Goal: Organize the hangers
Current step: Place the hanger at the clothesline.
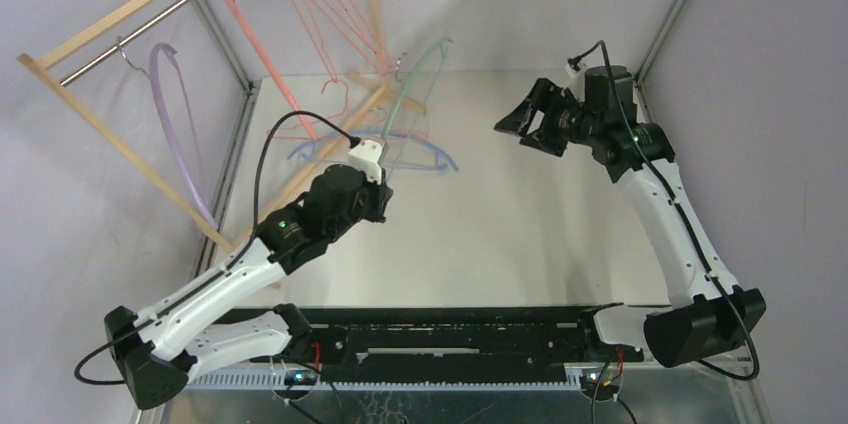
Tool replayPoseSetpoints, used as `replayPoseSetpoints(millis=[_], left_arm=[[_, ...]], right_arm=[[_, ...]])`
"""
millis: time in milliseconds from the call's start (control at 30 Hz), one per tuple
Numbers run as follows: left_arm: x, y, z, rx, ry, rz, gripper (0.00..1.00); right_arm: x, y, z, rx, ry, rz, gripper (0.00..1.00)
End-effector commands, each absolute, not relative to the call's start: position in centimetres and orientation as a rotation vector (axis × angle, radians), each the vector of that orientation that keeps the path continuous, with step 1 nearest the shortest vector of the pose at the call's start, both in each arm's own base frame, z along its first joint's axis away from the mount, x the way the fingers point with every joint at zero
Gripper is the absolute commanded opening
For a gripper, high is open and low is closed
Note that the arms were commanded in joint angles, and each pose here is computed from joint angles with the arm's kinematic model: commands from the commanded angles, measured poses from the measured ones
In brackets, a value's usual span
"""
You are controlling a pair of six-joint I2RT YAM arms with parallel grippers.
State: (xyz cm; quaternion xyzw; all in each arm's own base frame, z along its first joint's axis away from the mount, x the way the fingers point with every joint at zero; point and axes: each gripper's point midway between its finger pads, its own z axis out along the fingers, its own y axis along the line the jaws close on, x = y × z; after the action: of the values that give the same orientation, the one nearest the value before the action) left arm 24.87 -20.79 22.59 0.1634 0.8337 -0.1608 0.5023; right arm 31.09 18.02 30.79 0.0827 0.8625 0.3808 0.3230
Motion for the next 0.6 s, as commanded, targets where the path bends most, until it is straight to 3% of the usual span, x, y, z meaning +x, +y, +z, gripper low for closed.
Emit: replayPoseSetpoints(millis=[0, 300, 567], left_arm=[[24.3, -20.3, 25.9, 0.404, 1.887, -0.387, 0.0], [22.7, -20.1, 31.4, 0.377, 1.707, -0.449, 0.0], [23.4, -15.1, 32.7, 0.047, 1.634, -0.345, 0.0]], right_arm=[[33.1, 14.1, 30.0, 0.279, 2.232, 0.818, 0.81], [35.8, 13.3, 28.5, 0.351, 2.236, 0.803, 0.78], [36.2, 13.8, 27.3, 0.346, 2.265, 0.814, 0.77]])
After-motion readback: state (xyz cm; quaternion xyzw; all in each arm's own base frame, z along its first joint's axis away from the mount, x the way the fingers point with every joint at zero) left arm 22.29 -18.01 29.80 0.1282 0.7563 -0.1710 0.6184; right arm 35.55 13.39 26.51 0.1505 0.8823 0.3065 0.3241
